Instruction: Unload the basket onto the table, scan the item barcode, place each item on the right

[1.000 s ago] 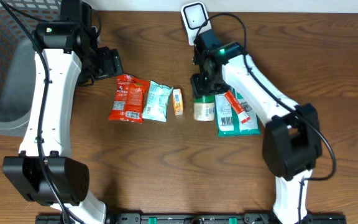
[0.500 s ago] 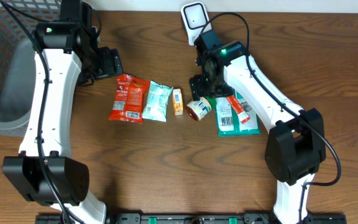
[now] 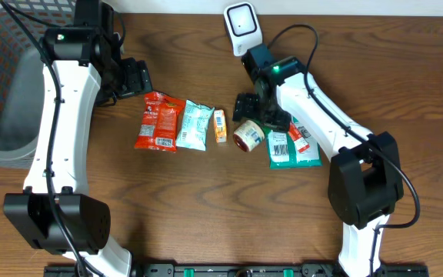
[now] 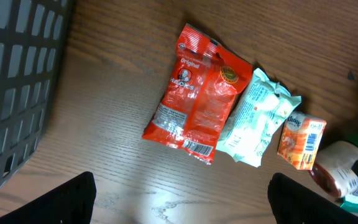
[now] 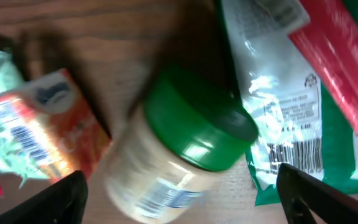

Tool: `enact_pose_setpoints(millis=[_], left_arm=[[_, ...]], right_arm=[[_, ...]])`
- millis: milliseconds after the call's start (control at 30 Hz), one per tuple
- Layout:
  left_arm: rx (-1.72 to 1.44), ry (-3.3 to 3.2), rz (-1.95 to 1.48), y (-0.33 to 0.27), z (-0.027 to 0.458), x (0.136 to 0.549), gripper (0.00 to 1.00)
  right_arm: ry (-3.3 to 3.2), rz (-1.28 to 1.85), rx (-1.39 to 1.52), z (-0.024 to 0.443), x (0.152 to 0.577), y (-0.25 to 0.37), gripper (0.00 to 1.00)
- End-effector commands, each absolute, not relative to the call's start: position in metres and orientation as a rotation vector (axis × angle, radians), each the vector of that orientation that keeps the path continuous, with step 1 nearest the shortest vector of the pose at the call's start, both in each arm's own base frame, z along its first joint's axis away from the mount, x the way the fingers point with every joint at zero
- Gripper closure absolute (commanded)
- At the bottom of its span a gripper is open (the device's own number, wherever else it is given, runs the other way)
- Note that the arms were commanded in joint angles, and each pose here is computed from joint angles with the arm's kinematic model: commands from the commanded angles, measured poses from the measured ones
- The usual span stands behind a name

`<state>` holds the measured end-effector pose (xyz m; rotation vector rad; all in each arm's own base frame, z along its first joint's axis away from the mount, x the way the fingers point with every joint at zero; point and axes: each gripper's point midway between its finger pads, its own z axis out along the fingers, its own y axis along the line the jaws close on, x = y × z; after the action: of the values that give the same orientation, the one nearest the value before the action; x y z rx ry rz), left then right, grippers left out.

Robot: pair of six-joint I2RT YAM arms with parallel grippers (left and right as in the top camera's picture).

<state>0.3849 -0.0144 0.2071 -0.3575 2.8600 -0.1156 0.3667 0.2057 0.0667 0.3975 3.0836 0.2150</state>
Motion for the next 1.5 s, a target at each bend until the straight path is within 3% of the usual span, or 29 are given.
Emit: enact_pose_setpoints(millis=[0, 533, 900, 1467], left_arm=[[-0.362, 2.863, -0.086, -0.010, 0.206, 0.385, 0.11], [-0.362, 2.863, -0.086, -0.010, 0.206, 0.385, 0.11], [-0.362, 2.863, -0.086, -0.010, 0.206, 0.385, 0.11], [-0.362, 2.863, -0.087, -0.010, 0.206, 0.384, 0.11]], right_arm=[[3.052, 0.215, 0.618, 0.061, 0.367, 0.200, 0.08], [2.959, 0.412, 0.748, 0.027, 0.382, 0.212, 0.15], [2.944, 0.427, 0.293, 0.032, 0.397, 0.215, 0.18], [2.937, 0.434, 0.312, 0.032, 0.400, 0.211, 0.18]])
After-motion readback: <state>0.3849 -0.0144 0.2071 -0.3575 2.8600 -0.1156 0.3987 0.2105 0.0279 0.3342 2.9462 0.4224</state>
